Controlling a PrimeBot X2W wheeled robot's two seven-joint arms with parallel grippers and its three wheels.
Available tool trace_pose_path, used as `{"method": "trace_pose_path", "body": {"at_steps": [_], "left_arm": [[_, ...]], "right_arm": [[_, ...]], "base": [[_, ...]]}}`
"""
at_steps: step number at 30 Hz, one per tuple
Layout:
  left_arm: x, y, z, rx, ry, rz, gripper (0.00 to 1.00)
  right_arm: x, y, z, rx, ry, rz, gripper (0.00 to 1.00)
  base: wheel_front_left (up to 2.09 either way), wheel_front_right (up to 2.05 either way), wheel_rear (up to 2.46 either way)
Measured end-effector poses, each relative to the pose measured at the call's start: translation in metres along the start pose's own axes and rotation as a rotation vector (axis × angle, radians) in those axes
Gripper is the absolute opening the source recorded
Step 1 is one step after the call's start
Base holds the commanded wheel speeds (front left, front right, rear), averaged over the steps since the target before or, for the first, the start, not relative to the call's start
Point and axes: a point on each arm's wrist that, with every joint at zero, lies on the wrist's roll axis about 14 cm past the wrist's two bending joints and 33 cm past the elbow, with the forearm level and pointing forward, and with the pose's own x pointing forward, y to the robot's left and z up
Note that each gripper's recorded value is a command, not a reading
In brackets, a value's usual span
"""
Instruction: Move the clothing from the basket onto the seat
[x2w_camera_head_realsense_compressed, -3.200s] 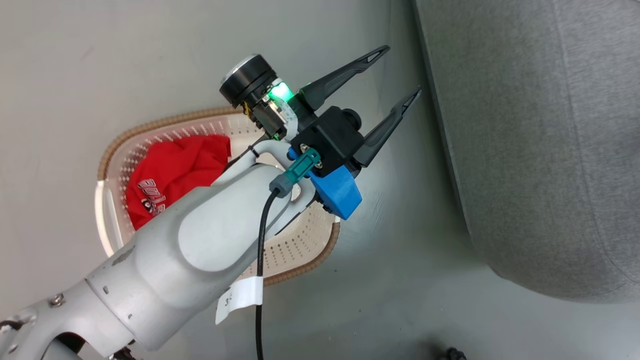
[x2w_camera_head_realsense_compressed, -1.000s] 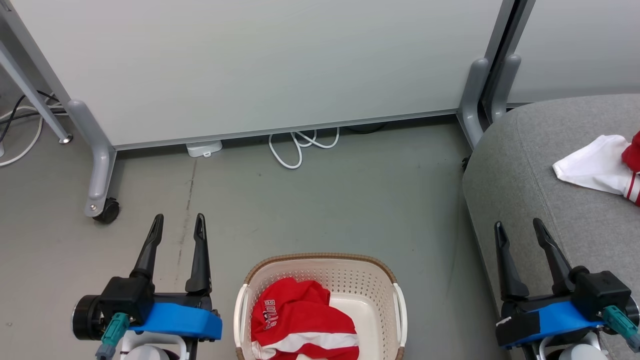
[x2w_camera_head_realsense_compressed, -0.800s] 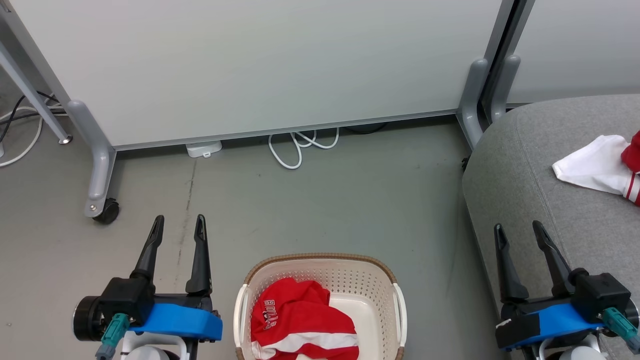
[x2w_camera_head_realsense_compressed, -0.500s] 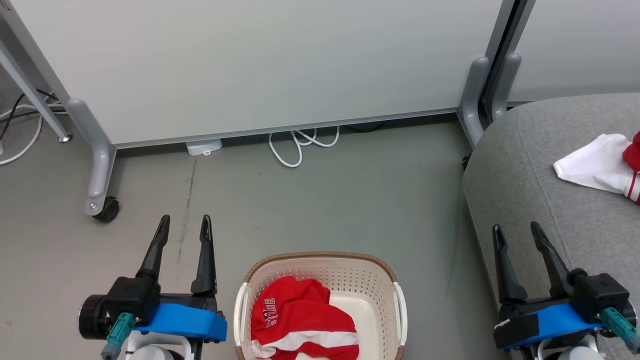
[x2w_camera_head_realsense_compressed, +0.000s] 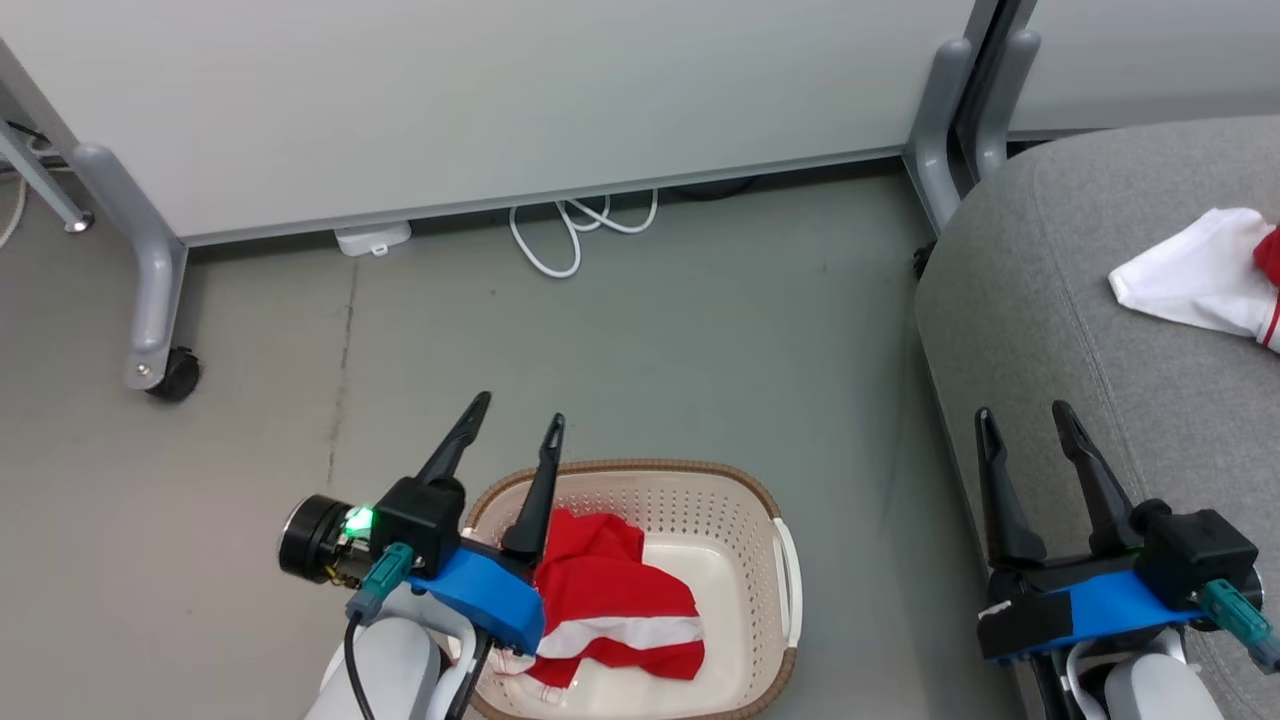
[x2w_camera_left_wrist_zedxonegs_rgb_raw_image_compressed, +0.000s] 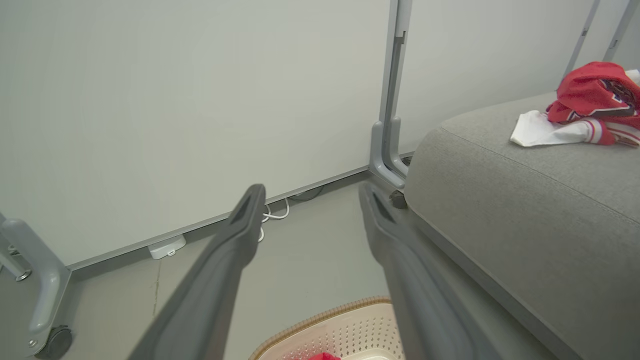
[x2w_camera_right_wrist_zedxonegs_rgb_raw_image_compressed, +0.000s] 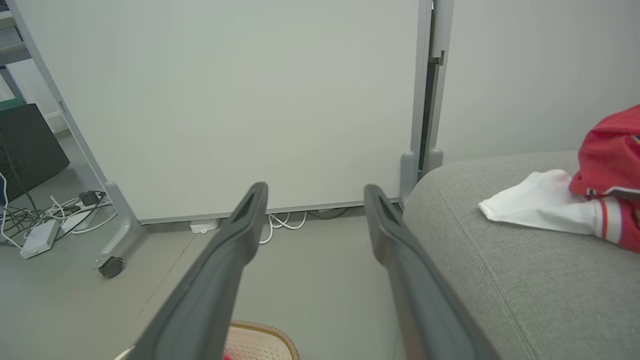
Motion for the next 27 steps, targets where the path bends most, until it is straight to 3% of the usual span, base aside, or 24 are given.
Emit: {"method": "trace_pose_path", "body": {"at_steps": [13, 27], "left_arm": [[0.047, -0.021, -0.091, 0.09, 0.279, -0.245, 1.0], [0.051, -0.036, -0.213, 0.202, 0.601, -0.509, 1.0]], "right_arm": [[0.032, -0.023, -0.029, -0.002, 0.049, -0.05, 1.0], [0.066, -0.043, -0.079, -0.022, 0.126, -0.072, 1.0]], "base": [[0.0, 0.0, 0.0], [0.0, 0.0, 0.0]]}}
